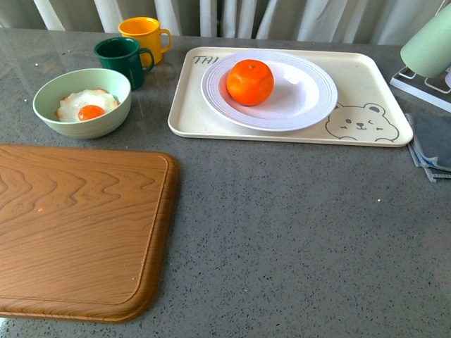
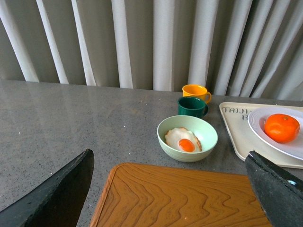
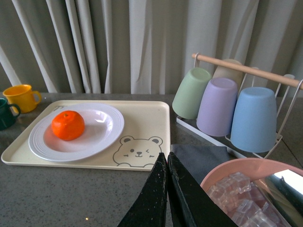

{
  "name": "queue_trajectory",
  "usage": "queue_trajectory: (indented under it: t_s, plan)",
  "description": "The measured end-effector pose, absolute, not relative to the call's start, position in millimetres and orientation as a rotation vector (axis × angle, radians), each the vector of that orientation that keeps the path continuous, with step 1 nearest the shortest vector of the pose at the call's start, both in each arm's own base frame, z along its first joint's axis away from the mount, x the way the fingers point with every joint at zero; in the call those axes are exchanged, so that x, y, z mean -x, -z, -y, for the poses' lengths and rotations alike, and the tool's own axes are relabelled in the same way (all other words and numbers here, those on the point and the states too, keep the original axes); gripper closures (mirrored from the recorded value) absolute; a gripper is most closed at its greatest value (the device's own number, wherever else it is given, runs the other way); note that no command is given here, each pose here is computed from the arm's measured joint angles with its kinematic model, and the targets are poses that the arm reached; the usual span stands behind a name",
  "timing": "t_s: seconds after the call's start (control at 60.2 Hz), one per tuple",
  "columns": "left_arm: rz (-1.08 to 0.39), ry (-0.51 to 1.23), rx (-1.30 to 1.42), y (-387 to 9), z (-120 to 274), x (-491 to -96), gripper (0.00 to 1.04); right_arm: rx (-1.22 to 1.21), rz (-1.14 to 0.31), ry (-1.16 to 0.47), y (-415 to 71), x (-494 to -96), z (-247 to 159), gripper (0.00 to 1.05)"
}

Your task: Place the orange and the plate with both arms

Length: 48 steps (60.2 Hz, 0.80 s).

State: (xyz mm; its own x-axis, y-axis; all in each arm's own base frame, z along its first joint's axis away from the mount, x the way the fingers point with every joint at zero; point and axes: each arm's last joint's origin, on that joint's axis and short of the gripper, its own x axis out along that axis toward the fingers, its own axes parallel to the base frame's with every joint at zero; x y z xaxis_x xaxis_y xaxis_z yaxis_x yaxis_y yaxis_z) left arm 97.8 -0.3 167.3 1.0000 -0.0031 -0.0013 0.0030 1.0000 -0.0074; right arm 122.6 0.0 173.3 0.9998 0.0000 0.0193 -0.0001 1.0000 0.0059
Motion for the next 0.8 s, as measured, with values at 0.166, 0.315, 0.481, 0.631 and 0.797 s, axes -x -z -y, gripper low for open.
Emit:
queue_trajectory:
  t_s: [0.166,0.315,0.481,0.631,0.797]
  plan:
    - [-0.001,0.003,0.007,-167.3,0.3,-97.8,0.09,-0.006,0.021,0.0,-173.7,-117.9,0.0,1.03]
    - [-0.001,0.003,0.007,-167.3,0.3,-97.8,0.09,-0.006,0.021,0.0,-173.7,-114.6,0.0,1.03]
    - [-0.001,0.003,0.007,-167.3,0.3,-97.8,0.09,-0.006,0.022,0.0,-173.6,-111.3,0.0,1.03]
    - [-0.001,0.003,0.007,-167.3,0.3,-97.8,0.09,-0.006,0.022,0.0,-173.3,-108.8,0.0,1.03]
    - [-0.001,0.003,0.007,-167.3,0.3,-97.8,0.09,-0.006,-0.001,0.0,-169.2,-98.6,0.0,1.03]
